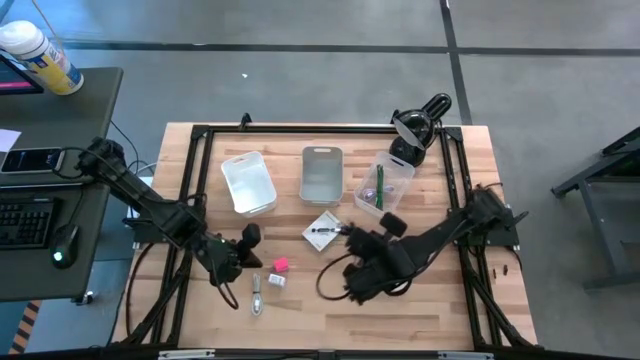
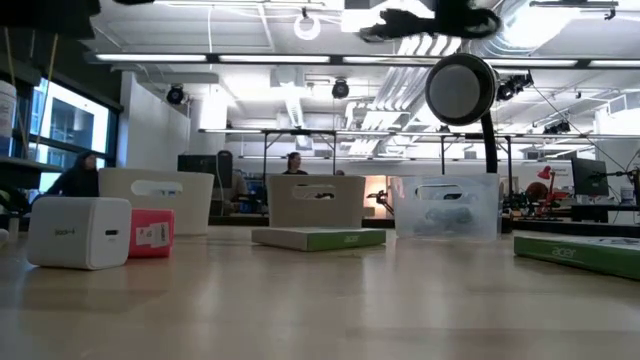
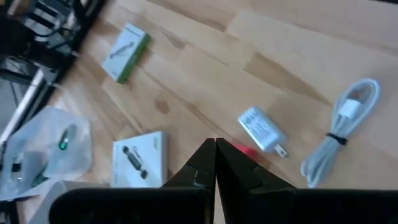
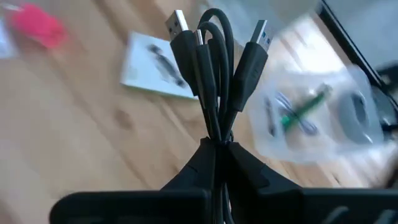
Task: Pick and place items into bin
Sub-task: Put the black charger cable into the transparent bin
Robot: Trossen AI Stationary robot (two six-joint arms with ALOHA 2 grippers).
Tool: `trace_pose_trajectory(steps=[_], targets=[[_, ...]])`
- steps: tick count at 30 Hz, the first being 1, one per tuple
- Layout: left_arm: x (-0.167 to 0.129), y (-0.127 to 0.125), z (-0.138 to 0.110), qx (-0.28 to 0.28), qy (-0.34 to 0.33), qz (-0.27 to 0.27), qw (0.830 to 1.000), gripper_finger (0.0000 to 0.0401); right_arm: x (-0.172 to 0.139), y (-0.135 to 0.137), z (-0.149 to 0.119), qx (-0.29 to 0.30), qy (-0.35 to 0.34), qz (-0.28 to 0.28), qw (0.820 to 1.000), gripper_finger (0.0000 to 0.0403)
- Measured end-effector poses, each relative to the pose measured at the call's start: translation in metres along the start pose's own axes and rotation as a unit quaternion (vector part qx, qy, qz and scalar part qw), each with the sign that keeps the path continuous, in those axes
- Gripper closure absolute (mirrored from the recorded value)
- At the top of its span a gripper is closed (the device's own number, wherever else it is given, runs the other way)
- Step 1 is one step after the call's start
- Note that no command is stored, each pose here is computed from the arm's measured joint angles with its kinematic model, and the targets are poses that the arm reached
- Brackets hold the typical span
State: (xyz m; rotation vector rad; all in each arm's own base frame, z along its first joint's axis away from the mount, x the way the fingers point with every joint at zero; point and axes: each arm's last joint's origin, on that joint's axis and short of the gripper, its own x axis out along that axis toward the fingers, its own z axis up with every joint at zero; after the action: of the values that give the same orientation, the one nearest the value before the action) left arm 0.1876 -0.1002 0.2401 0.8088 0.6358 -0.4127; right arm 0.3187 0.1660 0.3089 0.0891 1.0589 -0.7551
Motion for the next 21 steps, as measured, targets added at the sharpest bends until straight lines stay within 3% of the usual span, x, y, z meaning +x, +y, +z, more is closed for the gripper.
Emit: trace_pose_trajectory(steps=[3, 10, 21], targets=[[-0.003, 0.004, 0.005, 0.002, -0.005, 0.011, 1.0, 0.04, 0.009, -0.017, -0.016, 0.031, -0.01, -0.007, 0.999, 0.0392], [-0.009, 0.012, 0.012, 0.013, -0.004, 0.044, 0.999, 0.04, 0.046, -0.064, -0.044, 0.111, -0.036, 0.037, 0.992, 0.0392], [-0.01, 0.019, 0.016, -0.038, 0.0, 0.119, 0.992, 0.04, 0.11, -0.152, -0.042, 0.278, -0.058, 0.086, 0.955, 0.0392]])
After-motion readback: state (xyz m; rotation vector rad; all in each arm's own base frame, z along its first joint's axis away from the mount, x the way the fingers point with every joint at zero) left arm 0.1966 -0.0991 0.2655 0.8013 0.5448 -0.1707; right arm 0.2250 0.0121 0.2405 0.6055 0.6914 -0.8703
